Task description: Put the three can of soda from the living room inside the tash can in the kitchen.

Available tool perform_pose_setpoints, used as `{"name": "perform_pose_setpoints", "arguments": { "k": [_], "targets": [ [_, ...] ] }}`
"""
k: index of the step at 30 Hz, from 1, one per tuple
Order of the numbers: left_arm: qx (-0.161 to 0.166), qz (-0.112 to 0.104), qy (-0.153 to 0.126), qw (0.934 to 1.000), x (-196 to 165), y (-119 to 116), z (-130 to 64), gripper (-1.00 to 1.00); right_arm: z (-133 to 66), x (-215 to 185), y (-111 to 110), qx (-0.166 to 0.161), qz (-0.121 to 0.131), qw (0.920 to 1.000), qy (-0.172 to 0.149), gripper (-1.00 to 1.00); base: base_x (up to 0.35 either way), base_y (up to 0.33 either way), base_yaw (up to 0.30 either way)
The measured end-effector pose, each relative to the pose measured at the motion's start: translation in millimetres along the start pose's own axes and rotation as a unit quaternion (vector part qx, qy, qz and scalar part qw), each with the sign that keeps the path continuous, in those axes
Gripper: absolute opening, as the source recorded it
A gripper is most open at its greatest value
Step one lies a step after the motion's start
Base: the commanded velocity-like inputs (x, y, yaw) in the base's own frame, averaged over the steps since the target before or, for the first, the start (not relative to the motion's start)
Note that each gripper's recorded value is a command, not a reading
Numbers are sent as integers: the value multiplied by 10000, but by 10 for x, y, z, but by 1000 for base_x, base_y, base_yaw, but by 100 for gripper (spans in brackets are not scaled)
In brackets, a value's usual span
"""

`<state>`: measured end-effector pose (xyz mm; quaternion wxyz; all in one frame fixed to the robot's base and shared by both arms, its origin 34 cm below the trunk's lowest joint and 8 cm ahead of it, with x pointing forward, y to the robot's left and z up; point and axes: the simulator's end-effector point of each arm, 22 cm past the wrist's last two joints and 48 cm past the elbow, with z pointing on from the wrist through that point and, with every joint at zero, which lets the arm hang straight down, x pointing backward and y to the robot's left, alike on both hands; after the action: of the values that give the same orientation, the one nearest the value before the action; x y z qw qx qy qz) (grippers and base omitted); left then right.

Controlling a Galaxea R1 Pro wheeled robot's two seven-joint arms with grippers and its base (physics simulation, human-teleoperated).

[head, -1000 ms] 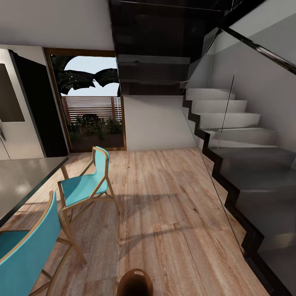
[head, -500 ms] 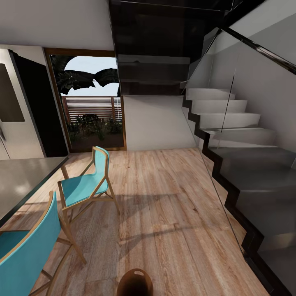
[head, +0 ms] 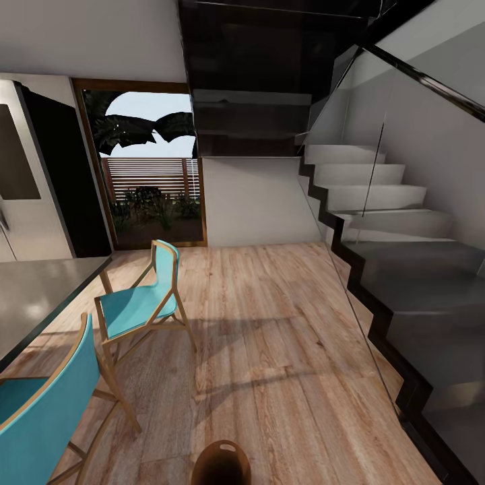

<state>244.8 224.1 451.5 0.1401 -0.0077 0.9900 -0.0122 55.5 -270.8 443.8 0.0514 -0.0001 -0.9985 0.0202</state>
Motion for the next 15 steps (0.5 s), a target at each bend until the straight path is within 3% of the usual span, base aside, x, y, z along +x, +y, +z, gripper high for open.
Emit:
{"name": "perform_pose_setpoints", "arguments": {
  "k": [15],
  "targets": [
    [0,0,0,10000,0,0,0,100,0,0,0,0,0,10000,0,100,0,0,0]
  ]
}}
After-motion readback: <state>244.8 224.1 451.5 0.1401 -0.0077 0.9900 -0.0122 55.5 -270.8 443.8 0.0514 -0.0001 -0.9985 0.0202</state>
